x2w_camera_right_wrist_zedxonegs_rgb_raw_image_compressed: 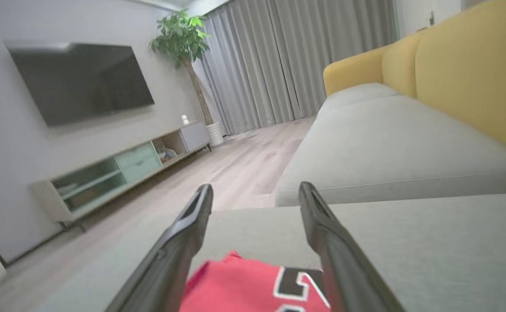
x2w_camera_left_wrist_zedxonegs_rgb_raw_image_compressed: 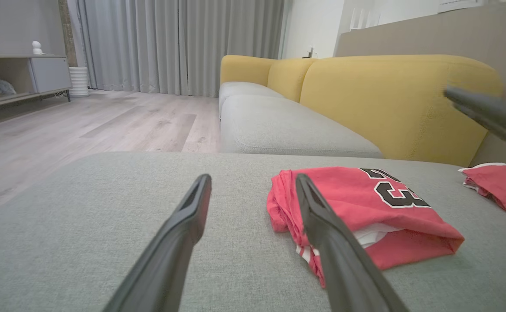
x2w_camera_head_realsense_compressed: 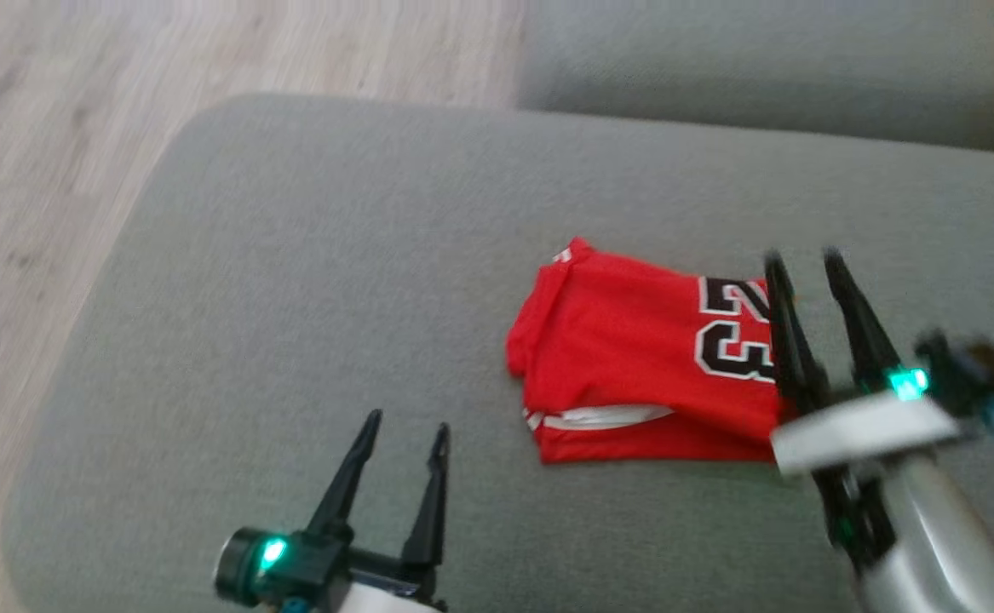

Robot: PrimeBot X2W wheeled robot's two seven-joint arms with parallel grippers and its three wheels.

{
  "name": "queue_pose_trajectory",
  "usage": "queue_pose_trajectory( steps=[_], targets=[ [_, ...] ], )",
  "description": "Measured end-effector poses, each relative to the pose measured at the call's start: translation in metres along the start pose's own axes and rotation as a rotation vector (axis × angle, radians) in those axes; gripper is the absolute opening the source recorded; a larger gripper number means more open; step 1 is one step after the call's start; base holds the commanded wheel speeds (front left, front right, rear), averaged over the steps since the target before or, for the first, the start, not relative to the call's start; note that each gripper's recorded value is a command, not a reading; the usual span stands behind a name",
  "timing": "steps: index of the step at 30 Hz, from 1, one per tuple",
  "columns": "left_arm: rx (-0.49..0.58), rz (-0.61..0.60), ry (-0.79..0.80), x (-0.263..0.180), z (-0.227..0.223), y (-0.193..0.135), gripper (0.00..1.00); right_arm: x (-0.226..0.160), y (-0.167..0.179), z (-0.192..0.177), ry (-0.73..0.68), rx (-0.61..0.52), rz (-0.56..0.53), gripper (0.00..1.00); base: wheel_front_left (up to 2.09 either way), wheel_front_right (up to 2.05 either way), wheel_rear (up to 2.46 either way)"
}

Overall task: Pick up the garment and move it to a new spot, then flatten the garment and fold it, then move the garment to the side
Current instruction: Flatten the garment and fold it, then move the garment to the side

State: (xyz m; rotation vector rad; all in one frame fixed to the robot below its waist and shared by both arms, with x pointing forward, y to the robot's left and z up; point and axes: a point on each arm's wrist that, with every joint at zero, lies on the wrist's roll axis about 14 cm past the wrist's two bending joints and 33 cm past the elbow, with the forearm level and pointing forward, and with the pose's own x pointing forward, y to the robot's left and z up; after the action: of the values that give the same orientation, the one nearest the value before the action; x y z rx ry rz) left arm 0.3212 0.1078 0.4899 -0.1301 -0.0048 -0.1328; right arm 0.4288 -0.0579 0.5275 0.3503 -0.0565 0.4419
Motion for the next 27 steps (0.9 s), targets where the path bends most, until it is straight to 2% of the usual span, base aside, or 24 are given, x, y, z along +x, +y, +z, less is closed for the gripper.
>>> queue_pose_trajectory(
  steps=[2, 8, 13, 27],
  targets=[
    [-0.008, -0.002, -0.006, -0.002, 0.002, 0.0, 1.0, -0.026, -0.016, -0.004, 0.026, -0.082, -0.037, 1.0, 0.0, 0.0, 0.0],
    [-0.006, -0.009, -0.004, -0.007, -0.001, 0.001, 1.0, -0.089, -0.048, 0.01, -0.005, -0.184, -0.187, 1.0, 0.0, 0.0, 0.0],
    [-0.019, 0.038, 0.013, -0.018, -0.007, 0.012, 1.0, -0.131, -0.047, -0.011, 0.053, -0.179, -0.25, 1.0, 0.0, 0.0, 0.0],
    [0.005, 0.085, 0.038, -0.032, -0.017, 0.025, 1.0, -0.146, -0.041, -0.011, 0.049, -0.203, -0.26, 1.0, 0.0, 0.0, 0.0]
  ],
)
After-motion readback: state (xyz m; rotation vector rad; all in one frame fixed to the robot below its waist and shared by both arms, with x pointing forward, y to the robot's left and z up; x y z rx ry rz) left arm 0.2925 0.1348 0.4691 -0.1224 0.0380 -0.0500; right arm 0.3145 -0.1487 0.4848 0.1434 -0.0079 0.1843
